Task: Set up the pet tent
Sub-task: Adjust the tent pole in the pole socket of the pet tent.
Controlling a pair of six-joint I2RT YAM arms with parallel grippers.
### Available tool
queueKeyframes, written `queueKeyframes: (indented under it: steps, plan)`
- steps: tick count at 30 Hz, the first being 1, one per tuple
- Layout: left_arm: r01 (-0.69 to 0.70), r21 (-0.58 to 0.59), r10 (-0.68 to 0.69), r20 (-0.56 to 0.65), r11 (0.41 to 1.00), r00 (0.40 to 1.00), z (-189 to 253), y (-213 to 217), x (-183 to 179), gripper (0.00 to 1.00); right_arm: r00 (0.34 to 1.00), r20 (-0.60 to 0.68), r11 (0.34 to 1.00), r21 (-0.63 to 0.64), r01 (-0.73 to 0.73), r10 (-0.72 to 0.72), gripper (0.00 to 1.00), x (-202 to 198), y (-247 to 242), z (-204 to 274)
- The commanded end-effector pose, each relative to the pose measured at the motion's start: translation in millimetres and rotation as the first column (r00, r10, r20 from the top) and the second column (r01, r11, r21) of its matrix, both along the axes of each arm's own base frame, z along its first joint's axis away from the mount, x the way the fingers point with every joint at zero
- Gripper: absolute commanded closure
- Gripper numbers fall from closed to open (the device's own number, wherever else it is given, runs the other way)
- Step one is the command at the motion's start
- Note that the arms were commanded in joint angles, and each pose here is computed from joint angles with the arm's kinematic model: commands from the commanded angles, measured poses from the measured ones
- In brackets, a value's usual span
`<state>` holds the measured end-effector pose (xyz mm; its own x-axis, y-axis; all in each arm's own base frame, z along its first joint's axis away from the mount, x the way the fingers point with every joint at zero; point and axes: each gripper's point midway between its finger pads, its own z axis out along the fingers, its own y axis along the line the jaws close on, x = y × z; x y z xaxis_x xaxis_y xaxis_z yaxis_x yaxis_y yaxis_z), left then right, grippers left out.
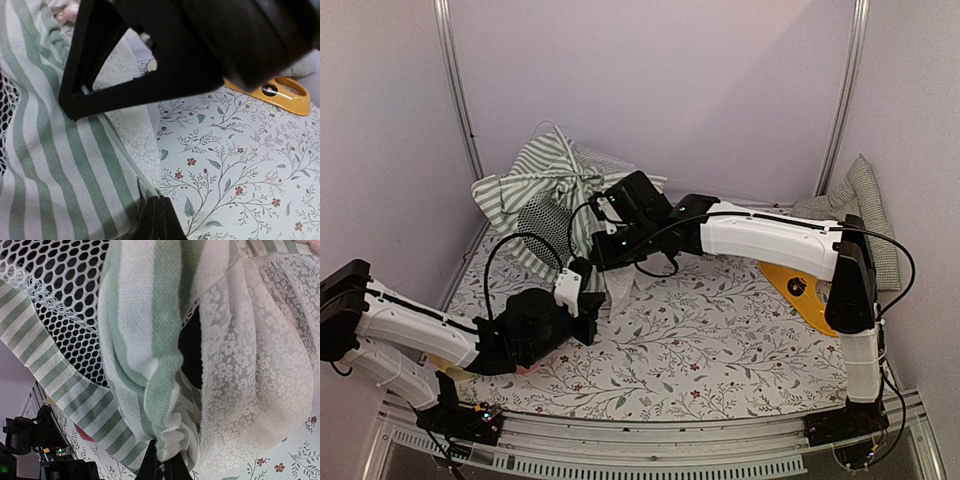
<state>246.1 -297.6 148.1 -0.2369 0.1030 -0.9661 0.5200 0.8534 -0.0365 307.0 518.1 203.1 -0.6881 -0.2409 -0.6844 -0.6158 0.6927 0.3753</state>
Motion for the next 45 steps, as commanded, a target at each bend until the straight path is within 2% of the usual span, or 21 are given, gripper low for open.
queueKeyframes:
  steps: [1, 7, 12, 17, 21, 23, 31, 39, 45]
  plan:
    - [0.016, -0.221, -0.016, 0.005, 0.975, 1.000, 34, 3, 0, 1.00, 0.999, 0.049, 0.999, 0.049, 0.015, -0.017, 1.00, 7, 15, 10]
    - [-0.012, -0.381, 0.001, -0.027, 0.925, 1.000, 54, 18, 6, 1.00, 0.998, 0.051, 0.999, 0.050, 0.020, -0.023, 1.00, 3, 18, 1]
    - [-0.017, -0.420, -0.004, -0.050, 0.907, 0.999, 56, 23, 13, 1.00, 0.998, 0.055, 0.997, 0.068, 0.026, -0.030, 1.00, 0, 20, 1]
    - [0.006, -0.351, -0.037, -0.081, 0.937, 0.996, 42, 26, 5, 1.00, 0.997, 0.061, 0.997, 0.064, 0.035, -0.039, 1.00, 2, 18, 3]
    - [0.057, -0.304, -0.086, -0.084, 0.951, 0.993, 29, 32, -9, 0.82, 0.997, 0.064, 0.997, 0.074, 0.030, -0.035, 1.00, 2, 20, 9]
    - [0.078, -0.269, -0.108, -0.099, 0.960, 0.989, 22, 33, -12, 0.79, 0.997, 0.063, 0.997, 0.077, 0.027, -0.032, 1.00, 2, 21, 13]
    - [0.124, -0.141, -0.144, -0.141, 0.982, 0.979, -2, 25, -12, 0.85, 0.997, 0.066, 0.995, 0.093, 0.021, -0.027, 1.00, 2, 24, 24]
    - [0.099, -0.121, -0.116, -0.145, 0.988, 0.983, -2, 25, 2, 0.85, 0.998, 0.064, 0.996, 0.091, 0.021, -0.027, 1.00, 1, 24, 24]
    - [0.109, -0.127, -0.127, -0.144, 0.986, 0.981, 0, 23, 4, 0.96, 0.997, 0.066, 0.996, 0.085, 0.022, -0.027, 1.00, 1, 24, 22]
